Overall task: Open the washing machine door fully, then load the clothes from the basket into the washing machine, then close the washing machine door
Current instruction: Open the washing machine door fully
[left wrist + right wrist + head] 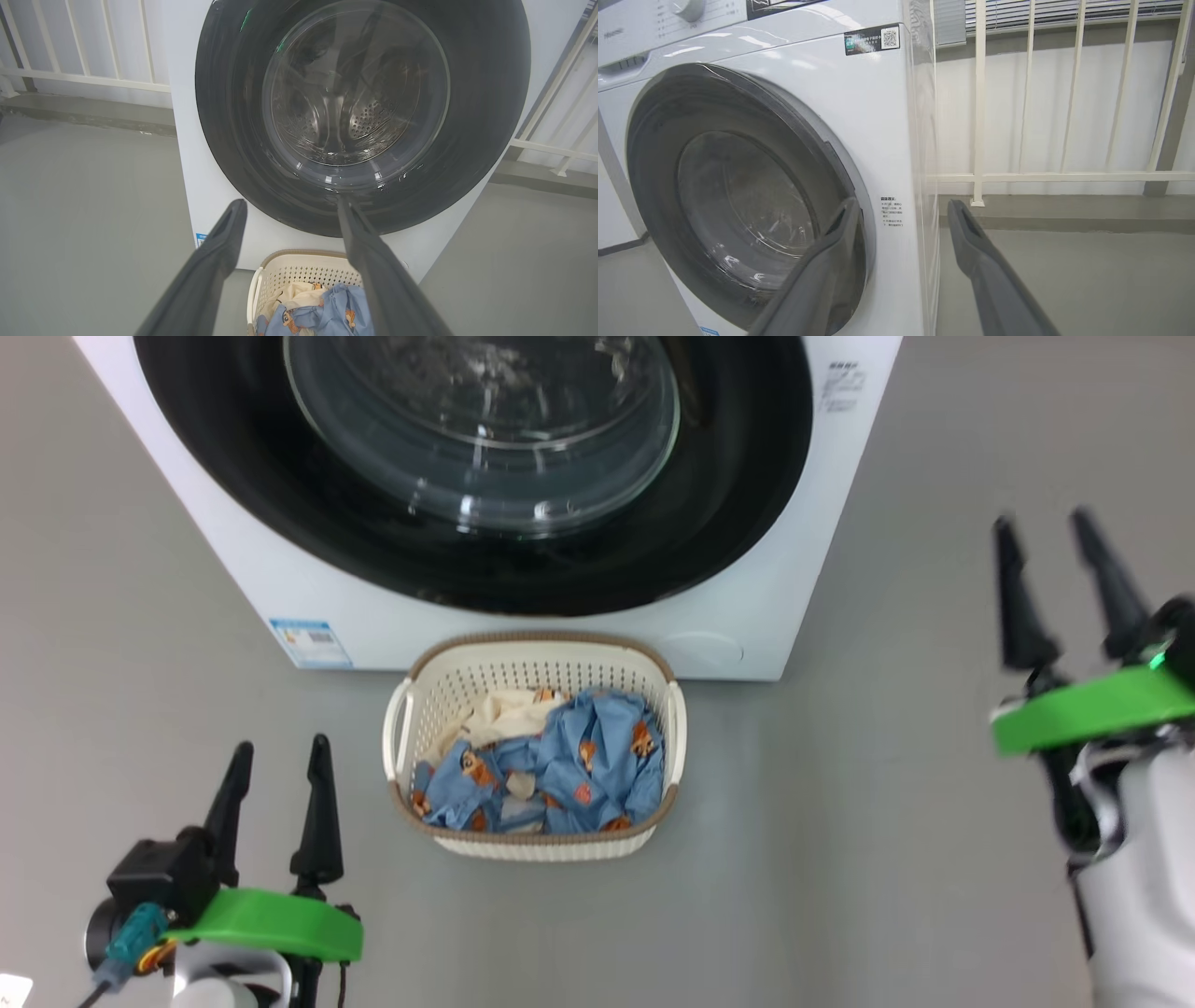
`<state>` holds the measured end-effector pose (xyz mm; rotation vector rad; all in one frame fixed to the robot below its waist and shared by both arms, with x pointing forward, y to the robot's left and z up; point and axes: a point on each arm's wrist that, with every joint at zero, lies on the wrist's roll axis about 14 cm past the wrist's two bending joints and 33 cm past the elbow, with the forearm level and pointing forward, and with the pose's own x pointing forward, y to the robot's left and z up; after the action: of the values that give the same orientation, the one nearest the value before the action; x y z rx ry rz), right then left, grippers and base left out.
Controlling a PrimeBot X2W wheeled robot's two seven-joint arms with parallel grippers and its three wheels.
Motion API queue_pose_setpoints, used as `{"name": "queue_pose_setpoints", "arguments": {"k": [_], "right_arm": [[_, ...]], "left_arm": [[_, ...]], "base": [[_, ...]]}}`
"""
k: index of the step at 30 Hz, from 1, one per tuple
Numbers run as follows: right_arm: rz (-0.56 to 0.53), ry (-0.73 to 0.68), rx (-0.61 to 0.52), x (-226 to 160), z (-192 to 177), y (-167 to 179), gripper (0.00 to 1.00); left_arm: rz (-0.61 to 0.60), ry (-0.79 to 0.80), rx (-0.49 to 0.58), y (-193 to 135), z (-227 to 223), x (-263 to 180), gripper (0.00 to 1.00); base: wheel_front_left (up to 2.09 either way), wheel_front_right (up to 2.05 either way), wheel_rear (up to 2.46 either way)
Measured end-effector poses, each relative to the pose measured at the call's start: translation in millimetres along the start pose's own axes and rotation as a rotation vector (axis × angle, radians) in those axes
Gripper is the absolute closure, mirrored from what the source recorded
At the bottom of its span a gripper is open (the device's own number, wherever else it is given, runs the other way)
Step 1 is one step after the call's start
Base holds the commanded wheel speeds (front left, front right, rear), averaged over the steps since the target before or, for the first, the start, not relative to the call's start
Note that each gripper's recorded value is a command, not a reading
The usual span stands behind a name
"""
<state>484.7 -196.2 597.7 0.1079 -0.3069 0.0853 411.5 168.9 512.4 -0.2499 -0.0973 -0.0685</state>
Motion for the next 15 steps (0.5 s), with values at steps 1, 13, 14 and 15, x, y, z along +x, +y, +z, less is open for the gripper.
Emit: {"name": "queue_pose_setpoints", "arguments": {"k": [1,13,14,15], "right_arm": [[-0.007,-0.010,0.011,5,2,-3,0.76],[-0.084,-0.004,0.343,69,-26,-23,1.00],[-0.087,0.015,0.377,74,-32,-23,1.00],[-0.091,0.035,0.414,79,-37,-24,1.00]], "left_arm": [[0.003,0.004,0.000,1,-2,1,0.00],[0.041,0.040,0.010,19,-22,20,0.00],[0.043,0.044,0.011,20,-24,21,0.00],[0.044,0.043,0.012,21,-24,23,0.00]], "base": [[0.00,0.00,0.00],[0.00,0.00,0.00],[0.00,0.00,0.00],[0.00,0.00,0.00]]}}
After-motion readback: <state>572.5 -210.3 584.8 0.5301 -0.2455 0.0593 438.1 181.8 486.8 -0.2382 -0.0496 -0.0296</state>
